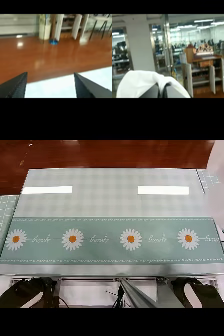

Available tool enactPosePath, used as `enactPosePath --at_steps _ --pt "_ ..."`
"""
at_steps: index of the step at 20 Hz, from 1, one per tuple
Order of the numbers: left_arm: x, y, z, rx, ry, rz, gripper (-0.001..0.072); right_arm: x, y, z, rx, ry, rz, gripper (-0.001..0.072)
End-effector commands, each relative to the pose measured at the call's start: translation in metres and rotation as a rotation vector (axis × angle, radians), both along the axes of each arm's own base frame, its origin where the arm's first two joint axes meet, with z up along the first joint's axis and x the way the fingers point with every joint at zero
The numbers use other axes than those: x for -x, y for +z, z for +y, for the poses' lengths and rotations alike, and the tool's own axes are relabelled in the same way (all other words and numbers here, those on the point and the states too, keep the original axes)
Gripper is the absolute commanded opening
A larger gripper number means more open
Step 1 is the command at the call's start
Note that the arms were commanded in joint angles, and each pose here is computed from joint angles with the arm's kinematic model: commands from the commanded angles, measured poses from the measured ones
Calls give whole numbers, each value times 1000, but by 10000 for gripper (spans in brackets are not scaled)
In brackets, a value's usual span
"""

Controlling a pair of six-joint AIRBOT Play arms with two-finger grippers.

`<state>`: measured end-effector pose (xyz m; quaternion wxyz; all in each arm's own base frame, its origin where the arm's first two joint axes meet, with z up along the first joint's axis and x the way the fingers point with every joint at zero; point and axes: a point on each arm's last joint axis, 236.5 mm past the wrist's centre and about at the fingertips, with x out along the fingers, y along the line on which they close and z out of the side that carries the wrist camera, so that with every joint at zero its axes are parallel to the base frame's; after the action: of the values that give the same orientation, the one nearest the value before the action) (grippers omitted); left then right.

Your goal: Fold the shirts.

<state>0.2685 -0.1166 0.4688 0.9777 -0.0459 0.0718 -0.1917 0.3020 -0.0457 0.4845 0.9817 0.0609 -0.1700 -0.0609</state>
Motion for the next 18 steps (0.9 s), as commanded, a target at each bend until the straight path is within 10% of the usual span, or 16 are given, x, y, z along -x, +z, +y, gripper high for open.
enactPosePath --at_steps 1,9,18 --pt "12 -65 21 -130 60 251 713 -12 -53 19 -58 95 228 34" --pt "-11 -188 14 -315 65 546 713 -61 -273 267 225 836 920 35" --pt "-8 -325 51 -464 171 862 712 -3 -467 421 472 1081 1302 72"
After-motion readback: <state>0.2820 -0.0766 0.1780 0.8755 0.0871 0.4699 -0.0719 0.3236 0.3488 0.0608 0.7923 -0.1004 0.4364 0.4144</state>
